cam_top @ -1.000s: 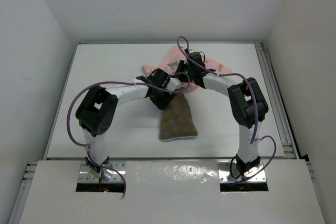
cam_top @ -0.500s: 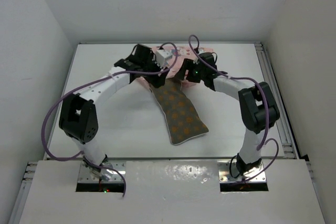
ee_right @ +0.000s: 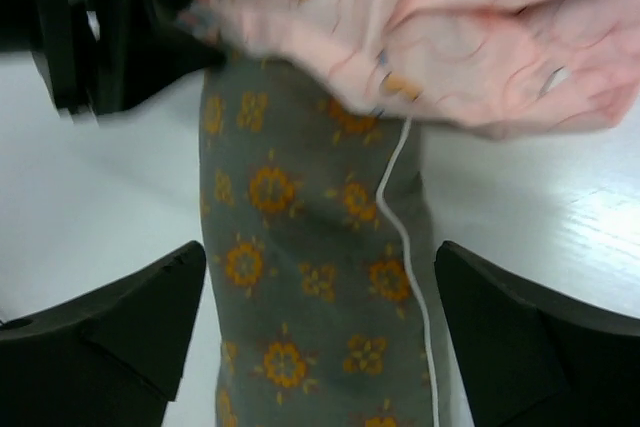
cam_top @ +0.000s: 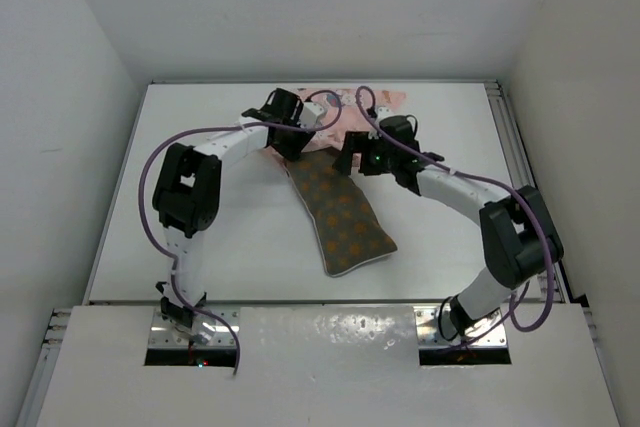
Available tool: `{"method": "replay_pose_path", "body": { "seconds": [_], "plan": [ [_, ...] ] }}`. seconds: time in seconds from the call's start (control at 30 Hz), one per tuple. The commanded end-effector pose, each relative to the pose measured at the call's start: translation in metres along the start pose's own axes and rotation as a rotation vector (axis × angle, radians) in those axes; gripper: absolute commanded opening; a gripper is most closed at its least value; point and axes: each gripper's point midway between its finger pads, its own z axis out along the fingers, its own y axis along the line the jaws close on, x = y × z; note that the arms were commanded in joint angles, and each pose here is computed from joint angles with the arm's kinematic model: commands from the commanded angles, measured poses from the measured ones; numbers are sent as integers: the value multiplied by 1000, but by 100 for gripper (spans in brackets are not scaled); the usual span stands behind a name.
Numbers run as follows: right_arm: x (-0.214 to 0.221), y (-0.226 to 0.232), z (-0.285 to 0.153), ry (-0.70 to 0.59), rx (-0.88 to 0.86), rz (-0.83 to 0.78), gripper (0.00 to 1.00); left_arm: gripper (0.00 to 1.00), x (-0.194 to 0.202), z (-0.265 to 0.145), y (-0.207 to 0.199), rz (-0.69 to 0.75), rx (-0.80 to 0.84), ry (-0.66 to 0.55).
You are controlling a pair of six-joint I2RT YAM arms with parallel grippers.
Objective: Put the pillow into the pillowcase
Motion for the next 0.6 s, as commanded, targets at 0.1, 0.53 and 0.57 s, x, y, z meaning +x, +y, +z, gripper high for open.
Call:
{"method": "replay_pose_path", "body": {
  "seconds": [0.1,0.53,0.57],
  "plan": [
    [46,17,15,82,31,-60,99,7,-34,-33,5,17,-16,-133],
    [48,22,47,87,31,57,0,0,-15,-83,-46,126,38,-142],
    [42,23,45,70,26,63,0,0,-12,-87,-48,132,39,-139]
  ]
}}
